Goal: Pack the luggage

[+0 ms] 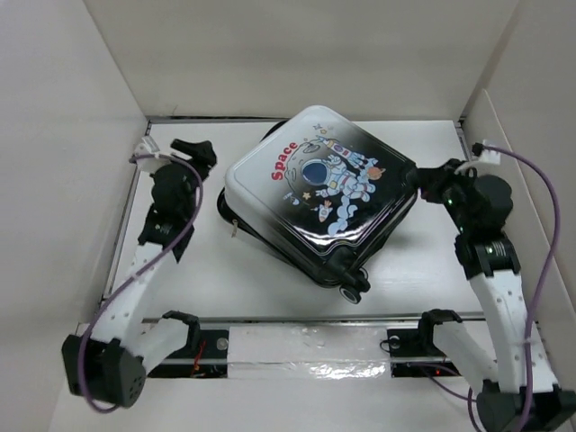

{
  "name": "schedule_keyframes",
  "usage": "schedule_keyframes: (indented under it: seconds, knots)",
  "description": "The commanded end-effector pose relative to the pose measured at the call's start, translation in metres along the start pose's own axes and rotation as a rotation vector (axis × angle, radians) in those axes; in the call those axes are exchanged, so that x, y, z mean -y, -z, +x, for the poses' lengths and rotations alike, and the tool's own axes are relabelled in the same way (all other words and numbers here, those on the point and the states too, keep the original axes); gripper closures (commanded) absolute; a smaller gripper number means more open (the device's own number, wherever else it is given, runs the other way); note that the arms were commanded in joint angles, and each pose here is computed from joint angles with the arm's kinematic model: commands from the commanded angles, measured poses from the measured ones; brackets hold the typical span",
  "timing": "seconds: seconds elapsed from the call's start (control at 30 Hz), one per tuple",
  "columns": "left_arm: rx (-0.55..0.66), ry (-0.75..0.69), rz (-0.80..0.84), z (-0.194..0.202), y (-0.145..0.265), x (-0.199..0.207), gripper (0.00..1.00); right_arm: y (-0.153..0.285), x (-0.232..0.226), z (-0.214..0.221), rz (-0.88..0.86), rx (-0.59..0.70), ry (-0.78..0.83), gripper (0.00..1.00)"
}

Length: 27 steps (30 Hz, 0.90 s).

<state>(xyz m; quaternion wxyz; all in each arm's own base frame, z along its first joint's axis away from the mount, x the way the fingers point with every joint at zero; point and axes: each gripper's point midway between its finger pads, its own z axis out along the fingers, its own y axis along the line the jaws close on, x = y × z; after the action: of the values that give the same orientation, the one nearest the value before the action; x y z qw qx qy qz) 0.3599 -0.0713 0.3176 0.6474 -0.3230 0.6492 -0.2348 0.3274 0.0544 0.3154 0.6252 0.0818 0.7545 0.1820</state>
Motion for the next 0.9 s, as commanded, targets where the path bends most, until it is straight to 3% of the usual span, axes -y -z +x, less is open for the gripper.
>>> schedule_keyframes:
  seconds: [0.0, 0.07, 0.17, 0.4, 0.43, 0.53, 0.6, 0.63, 0.7, 0.77, 0.83, 0.87]
  knots:
    - [-0.093, 0.105, 0.075, -0.002, -0.045, -0.012, 0.39, 0.012, 0.017, 0.016, 0.068, 0.042, -0.044, 0.96]
    - [-0.169, 0.114, 0.043, 0.011, -0.064, -0.029, 0.39, 0.016, 0.031, 0.057, 0.093, -0.042, -0.052, 0.98]
    - [-0.244, 0.097, -0.021, 0.039, -0.086, -0.060, 0.40, 0.024, 0.044, 0.079, 0.132, -0.038, -0.071, 0.98]
    - [-0.331, 0.087, -0.096, 0.097, -0.088, -0.098, 0.40, -0.007, 0.034, 0.081, 0.068, -0.106, -0.024, 0.96]
    - [-0.348, 0.066, -0.099, 0.108, -0.084, -0.097, 0.39, -0.019, 0.029, 0.092, 0.038, -0.167, -0.015, 0.95]
    - [-0.355, -0.004, -0.158, 0.131, -0.072, -0.115, 0.39, -0.047, 0.002, 0.069, -0.027, -0.149, 0.019, 0.95]
    - [-0.390, -0.018, -0.161, 0.152, -0.056, -0.125, 0.39, -0.079, -0.002, 0.086, -0.044, -0.240, 0.038, 0.94]
    - [-0.399, -0.008, -0.161, 0.157, -0.049, -0.127, 0.39, -0.092, -0.024, 0.068, -0.103, -0.233, 0.053, 0.94]
    - [-0.411, -0.008, -0.161, 0.167, -0.026, -0.142, 0.40, -0.125, -0.029, 0.102, -0.121, -0.364, 0.067, 0.94]
    - [-0.445, -0.025, -0.168, 0.182, 0.002, -0.159, 0.41, -0.148, -0.066, 0.089, -0.186, -0.365, 0.101, 0.94]
    - [-0.453, -0.040, -0.106, 0.185, 0.025, -0.147, 0.43, -0.174, -0.074, 0.119, -0.182, -0.449, 0.130, 0.94]
    - [-0.474, -0.061, -0.119, 0.194, 0.042, -0.158, 0.43, -0.187, -0.099, 0.096, -0.217, -0.404, 0.149, 0.94]
